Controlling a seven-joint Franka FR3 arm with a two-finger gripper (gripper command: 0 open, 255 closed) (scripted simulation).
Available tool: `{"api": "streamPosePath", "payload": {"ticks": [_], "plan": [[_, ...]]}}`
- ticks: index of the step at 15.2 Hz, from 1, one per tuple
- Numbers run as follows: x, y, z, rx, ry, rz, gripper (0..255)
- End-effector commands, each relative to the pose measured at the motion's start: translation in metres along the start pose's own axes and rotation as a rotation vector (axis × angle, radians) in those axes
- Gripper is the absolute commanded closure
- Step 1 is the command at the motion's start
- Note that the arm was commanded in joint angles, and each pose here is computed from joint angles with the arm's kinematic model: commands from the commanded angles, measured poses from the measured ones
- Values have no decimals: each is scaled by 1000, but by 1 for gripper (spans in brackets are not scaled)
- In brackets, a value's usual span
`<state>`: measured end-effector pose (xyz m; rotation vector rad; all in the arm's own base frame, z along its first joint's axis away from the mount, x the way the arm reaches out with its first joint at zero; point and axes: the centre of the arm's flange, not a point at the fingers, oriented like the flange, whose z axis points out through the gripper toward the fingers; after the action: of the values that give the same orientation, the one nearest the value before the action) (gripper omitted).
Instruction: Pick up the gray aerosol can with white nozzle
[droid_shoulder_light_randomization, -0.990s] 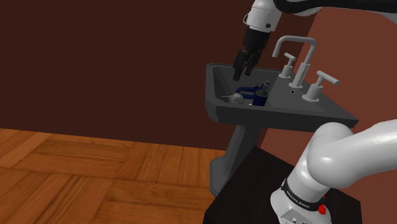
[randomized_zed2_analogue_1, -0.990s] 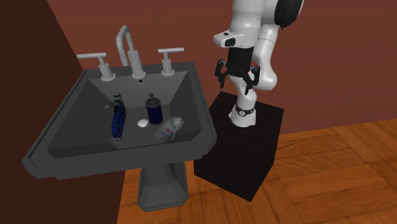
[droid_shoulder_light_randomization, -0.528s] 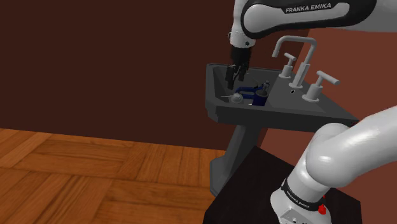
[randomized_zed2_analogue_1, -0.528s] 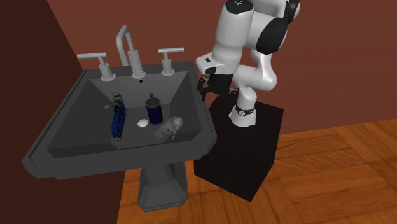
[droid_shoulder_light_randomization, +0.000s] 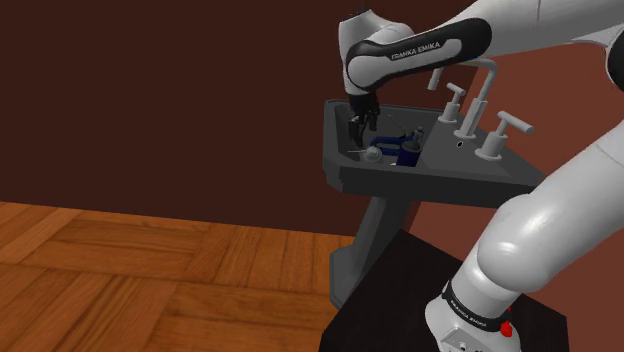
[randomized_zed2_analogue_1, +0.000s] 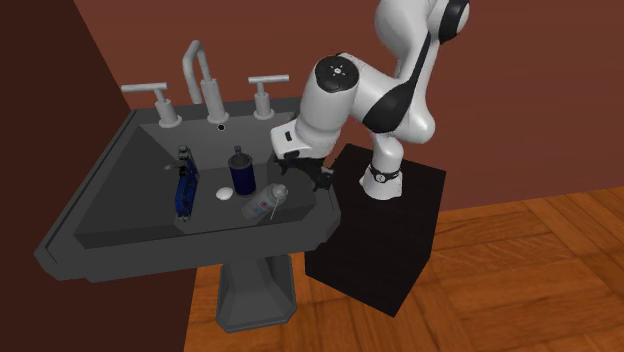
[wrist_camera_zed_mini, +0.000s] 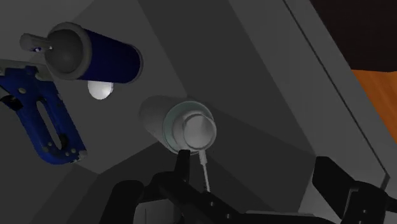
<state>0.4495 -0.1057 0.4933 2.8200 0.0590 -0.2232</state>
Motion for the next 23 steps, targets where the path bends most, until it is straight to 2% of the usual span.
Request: {"api": "streamPosePath", "payload": {"ticks": [1,6,14,16,17,23], "plan": [[15,8,18,-47,-36,-11,0],[53,35,63,-161,-124,-36,0],[61,24,102,-165,-127,-37,0],[61,24,102,-165,-127,-37,0],[60,21,102,-165,-127,-37,255],[58,17,102,-165,-127,-37,255]]}}
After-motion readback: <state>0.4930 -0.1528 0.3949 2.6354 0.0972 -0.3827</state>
